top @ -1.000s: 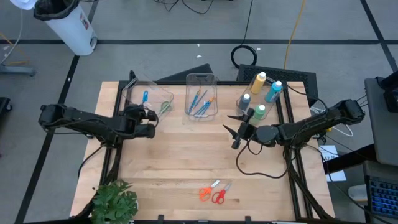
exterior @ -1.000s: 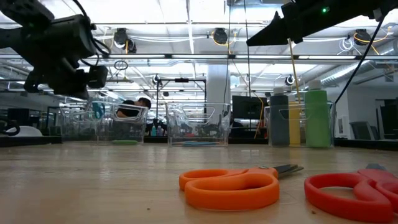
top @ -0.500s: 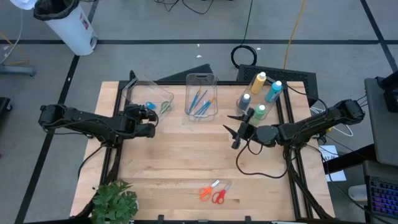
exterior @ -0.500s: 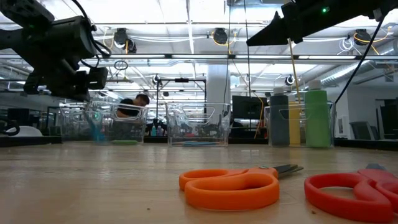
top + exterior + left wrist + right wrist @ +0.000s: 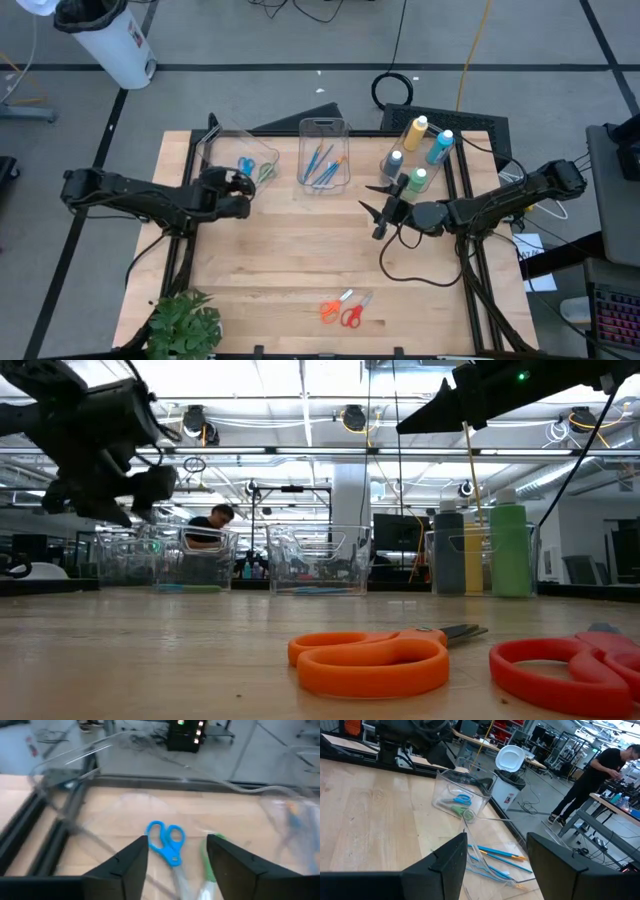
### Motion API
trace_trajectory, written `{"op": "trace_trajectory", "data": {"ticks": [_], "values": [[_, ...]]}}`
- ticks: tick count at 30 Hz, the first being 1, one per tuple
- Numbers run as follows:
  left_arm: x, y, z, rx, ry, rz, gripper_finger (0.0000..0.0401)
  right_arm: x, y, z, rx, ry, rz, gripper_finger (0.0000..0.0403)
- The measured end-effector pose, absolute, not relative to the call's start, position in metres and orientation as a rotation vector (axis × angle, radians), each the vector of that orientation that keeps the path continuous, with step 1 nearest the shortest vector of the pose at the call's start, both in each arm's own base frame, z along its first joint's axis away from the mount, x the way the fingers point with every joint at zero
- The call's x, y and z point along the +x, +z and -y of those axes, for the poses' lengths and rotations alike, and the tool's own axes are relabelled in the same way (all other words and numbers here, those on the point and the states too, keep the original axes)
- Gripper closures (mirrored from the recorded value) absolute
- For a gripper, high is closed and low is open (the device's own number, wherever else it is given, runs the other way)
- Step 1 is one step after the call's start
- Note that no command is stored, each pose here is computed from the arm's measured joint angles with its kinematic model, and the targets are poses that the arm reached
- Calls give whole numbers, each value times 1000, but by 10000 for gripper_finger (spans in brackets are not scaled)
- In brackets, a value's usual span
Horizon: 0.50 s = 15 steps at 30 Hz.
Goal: Pick & Place Paint Supplies
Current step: Put the red scissors into the left transparent bin
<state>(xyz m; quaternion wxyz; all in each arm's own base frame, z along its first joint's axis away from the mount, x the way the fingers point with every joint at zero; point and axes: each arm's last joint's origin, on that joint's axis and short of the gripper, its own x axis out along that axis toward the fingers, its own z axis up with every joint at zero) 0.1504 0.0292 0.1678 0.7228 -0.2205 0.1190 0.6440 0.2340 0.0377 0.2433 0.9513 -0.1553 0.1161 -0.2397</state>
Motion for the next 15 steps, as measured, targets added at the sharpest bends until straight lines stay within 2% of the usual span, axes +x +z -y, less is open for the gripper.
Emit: {"op": "trace_trajectory", "data": {"ticks": [7, 15], "values": [[163, 212, -27, -489, 1252, -318, 150, 234, 243, -37, -320, -490, -238, 209], [186, 237, -10, -468, 1000, -183, 141, 234, 243, -36, -314, -494, -237, 209]]}}
